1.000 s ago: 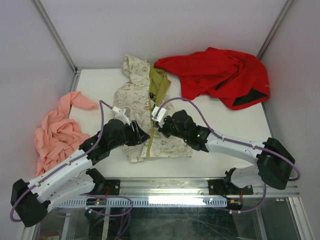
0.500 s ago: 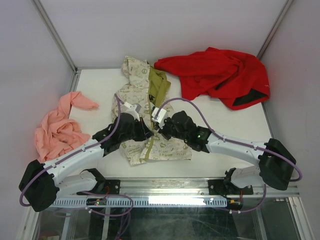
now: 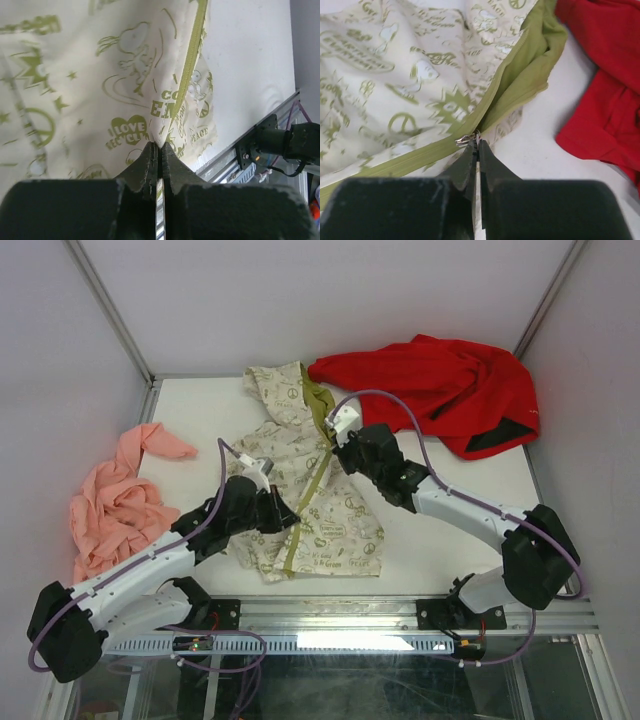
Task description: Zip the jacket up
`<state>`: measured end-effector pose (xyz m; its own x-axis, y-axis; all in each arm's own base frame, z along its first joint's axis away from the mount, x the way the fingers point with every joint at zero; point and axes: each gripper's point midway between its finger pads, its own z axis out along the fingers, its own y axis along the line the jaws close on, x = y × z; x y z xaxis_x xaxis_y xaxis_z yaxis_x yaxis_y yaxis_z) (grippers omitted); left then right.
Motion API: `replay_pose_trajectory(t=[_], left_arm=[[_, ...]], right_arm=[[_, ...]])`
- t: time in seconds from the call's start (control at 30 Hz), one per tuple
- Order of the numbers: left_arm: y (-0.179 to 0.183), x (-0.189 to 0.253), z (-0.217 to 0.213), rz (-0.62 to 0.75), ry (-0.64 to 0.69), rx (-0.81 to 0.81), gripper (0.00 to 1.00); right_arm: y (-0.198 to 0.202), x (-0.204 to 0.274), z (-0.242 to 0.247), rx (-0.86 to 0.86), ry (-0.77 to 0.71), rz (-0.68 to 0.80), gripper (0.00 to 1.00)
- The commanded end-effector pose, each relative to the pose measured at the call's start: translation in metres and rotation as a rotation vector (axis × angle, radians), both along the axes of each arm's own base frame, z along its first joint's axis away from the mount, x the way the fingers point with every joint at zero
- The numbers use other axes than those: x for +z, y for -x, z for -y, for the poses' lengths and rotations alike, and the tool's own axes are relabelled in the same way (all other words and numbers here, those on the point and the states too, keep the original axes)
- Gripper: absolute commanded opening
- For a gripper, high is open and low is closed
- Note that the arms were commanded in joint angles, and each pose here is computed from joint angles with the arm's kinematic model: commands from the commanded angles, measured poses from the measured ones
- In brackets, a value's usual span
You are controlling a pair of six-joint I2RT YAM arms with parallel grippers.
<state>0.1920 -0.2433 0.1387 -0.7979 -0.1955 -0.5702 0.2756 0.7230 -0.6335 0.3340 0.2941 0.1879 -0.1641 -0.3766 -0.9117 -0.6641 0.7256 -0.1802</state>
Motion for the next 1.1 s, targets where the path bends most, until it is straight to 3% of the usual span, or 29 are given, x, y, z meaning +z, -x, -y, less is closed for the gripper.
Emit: replay_pose_trajectory(t=[0.0, 0.13, 0.27, 0.47, 0.6, 0.77, 0.9, 1.07], left_arm=[[0.004, -0.002, -0.024, -0.007, -0.113, 0.044, 0.00], [-0.025, 0.022, -0.054, 0.074, -0.256, 0.162, 0.00], [-0.067, 0.078, -0.080, 0.199, -0.349, 0.247, 0.00], [-0.109, 0.195, -0.103, 0.431, -0.400, 0.356, 0.00], [-0.111, 0.234, -0.114, 0.518, -0.395, 0.404, 0.00], [-0.099, 0.223, -0.133, 0.551, -0.419, 0.456, 0.00], [-0.090, 0.174, -0.136, 0.477, -0.439, 0.449, 0.00], [-0.083, 0.116, -0.151, 0.365, -0.498, 0.508, 0.00]], right_arm=[[-0.037, 0.064, 0.027, -0.149, -0.099, 0.137, 0.00], [-0.036, 0.081, 0.044, -0.170, -0.109, 0.159, 0.00], [-0.026, 0.110, 0.068, -0.210, -0.098, 0.207, 0.00], [0.004, 0.164, 0.112, -0.263, -0.073, 0.295, 0.00], [0.030, 0.191, 0.129, -0.265, -0.126, 0.302, 0.00], [0.052, 0.173, 0.133, -0.242, -0.167, 0.222, 0.00], [0.057, 0.123, 0.122, -0.208, -0.159, 0.110, 0.00], [0.050, 0.075, 0.129, -0.292, -0.143, 0.044, 0.00]])
